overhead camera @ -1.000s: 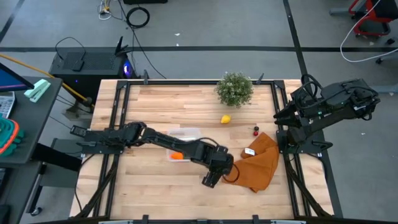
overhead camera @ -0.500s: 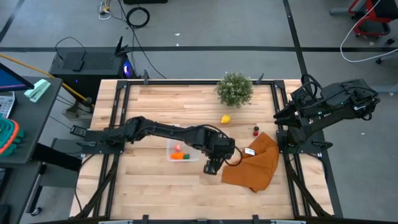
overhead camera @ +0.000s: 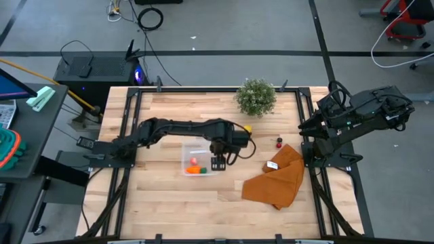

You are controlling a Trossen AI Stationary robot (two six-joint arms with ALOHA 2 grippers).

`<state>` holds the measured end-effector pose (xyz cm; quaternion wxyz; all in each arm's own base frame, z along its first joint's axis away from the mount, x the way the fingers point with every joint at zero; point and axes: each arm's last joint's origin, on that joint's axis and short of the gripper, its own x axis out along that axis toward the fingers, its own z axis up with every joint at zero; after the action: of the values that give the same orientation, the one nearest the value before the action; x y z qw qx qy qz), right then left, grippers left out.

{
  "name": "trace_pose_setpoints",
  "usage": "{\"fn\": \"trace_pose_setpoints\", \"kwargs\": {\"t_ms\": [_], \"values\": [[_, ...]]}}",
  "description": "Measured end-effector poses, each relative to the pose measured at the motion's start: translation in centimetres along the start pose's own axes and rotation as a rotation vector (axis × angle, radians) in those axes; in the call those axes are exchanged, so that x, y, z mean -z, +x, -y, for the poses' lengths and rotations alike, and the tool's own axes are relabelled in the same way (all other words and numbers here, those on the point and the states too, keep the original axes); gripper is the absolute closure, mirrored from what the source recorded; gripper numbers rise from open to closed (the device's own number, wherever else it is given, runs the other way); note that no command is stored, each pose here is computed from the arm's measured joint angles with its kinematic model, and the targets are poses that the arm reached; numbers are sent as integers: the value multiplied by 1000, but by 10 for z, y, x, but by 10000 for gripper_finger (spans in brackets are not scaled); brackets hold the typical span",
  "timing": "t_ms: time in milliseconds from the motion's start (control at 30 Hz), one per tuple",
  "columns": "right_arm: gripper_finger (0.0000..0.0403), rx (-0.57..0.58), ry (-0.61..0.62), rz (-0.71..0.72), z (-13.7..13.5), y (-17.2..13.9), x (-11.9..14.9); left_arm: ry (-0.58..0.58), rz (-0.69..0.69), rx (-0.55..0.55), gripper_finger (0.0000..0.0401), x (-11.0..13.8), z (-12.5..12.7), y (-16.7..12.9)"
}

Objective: Pick and placing Produce into tupperware
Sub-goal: Put the orange peach into the transparent bin

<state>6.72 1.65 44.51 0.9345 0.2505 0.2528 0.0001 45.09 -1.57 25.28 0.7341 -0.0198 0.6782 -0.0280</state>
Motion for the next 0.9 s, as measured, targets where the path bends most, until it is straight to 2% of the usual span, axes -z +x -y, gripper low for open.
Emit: {"fn": "trace_pose_setpoints", "kwargs": {"t_ms": [267,600,767,900], "values": [[280,0,1,1,0,0,0,-17,71,-8,152,9,-3,-30],[280,0,26,0,0,0,0,2,45,-32,152,16,-3,-37],[280,0,28,0,0,0,0,-15,85,-33,157,20,-8,-47],[280,-1,28,0,0,0,0,-75,140,-32,149,39,-11,-49]]}}
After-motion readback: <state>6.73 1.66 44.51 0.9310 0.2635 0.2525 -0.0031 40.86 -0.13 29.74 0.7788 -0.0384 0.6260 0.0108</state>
